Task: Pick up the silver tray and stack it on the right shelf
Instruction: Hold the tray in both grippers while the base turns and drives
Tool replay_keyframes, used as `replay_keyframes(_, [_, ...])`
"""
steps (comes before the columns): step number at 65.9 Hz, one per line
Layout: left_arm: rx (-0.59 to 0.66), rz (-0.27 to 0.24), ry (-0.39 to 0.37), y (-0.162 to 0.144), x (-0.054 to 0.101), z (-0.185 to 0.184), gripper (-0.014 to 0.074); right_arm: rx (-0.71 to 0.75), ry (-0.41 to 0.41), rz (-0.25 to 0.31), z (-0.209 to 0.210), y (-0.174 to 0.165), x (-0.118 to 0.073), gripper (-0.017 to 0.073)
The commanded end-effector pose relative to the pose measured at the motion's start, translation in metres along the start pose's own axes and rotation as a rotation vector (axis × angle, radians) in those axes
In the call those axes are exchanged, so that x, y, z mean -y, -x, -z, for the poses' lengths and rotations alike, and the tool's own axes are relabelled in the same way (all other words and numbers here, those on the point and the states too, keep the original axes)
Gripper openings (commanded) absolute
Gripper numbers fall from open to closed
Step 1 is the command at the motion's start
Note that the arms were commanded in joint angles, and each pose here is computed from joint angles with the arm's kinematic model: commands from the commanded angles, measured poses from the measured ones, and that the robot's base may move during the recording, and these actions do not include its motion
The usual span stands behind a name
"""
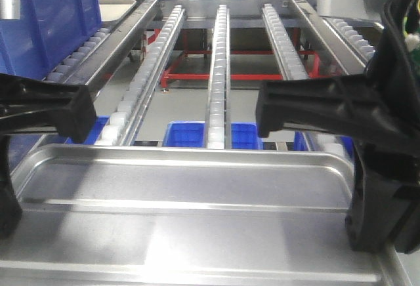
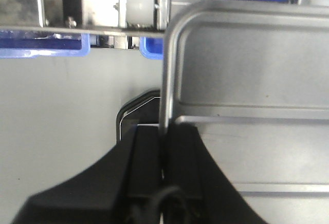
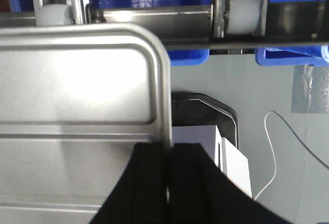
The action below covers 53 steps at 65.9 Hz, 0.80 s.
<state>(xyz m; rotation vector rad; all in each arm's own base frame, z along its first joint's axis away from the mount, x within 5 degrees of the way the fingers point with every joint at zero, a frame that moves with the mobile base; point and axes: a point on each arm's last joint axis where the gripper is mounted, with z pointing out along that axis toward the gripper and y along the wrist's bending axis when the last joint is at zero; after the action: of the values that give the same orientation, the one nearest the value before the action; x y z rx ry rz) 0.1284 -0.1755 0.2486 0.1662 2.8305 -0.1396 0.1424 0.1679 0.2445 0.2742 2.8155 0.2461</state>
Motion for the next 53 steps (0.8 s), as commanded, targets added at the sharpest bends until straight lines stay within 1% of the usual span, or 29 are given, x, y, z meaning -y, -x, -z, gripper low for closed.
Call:
replay_keyframes(1, [0.038,-0.013,-0.018,0.0028,-0.0002,0.0115,-0.01,0.049,0.041,0.009,0.012,0.0058,-0.0013,0.0052])
replay_keyframes(53, [0.038,-0.013,-0.018,0.0028,-0.0002,0.0115,-0.01,0.049,0.041,0.009,0.012,0.0058,-0.0013,0.0052])
